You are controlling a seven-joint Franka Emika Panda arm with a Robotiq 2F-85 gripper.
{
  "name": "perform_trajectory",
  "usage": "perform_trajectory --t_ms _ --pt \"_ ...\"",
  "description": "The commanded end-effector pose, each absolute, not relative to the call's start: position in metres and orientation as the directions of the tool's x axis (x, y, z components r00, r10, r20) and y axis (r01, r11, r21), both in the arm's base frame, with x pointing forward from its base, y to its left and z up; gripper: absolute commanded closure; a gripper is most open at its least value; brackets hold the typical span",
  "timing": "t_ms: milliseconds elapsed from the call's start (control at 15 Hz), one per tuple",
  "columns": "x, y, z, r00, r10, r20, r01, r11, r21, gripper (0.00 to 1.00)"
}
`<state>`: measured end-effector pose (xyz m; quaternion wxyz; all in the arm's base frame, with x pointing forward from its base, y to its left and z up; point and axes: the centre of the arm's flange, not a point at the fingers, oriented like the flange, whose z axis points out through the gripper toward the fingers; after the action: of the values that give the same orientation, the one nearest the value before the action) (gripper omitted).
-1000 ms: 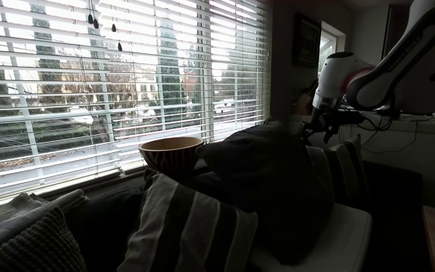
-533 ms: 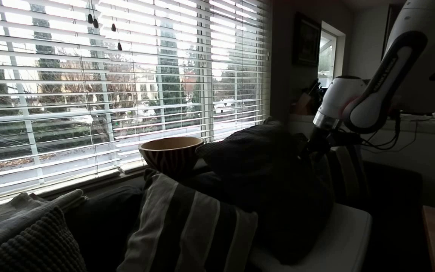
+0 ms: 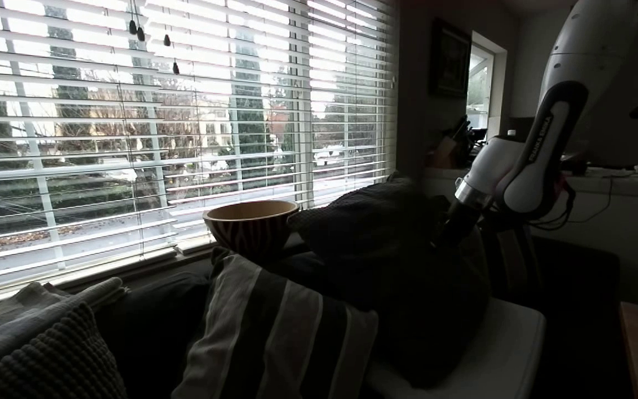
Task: Remove the grey pillow from the white lid of the container and then put it on the backrest of the sofa
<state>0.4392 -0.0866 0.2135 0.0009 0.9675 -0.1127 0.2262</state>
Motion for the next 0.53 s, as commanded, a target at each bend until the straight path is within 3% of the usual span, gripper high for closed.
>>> perform_trajectory --t_ms 0,467 --pt "0.461 -0.109 0.205 0.861 -0.168 0.481 -0.161 -0.985 -0.055 0.00" --pt "0.488 -0.119 0.188 0.828 -0.122 0.547 -0.107 -0.992 -0.059 0.00"
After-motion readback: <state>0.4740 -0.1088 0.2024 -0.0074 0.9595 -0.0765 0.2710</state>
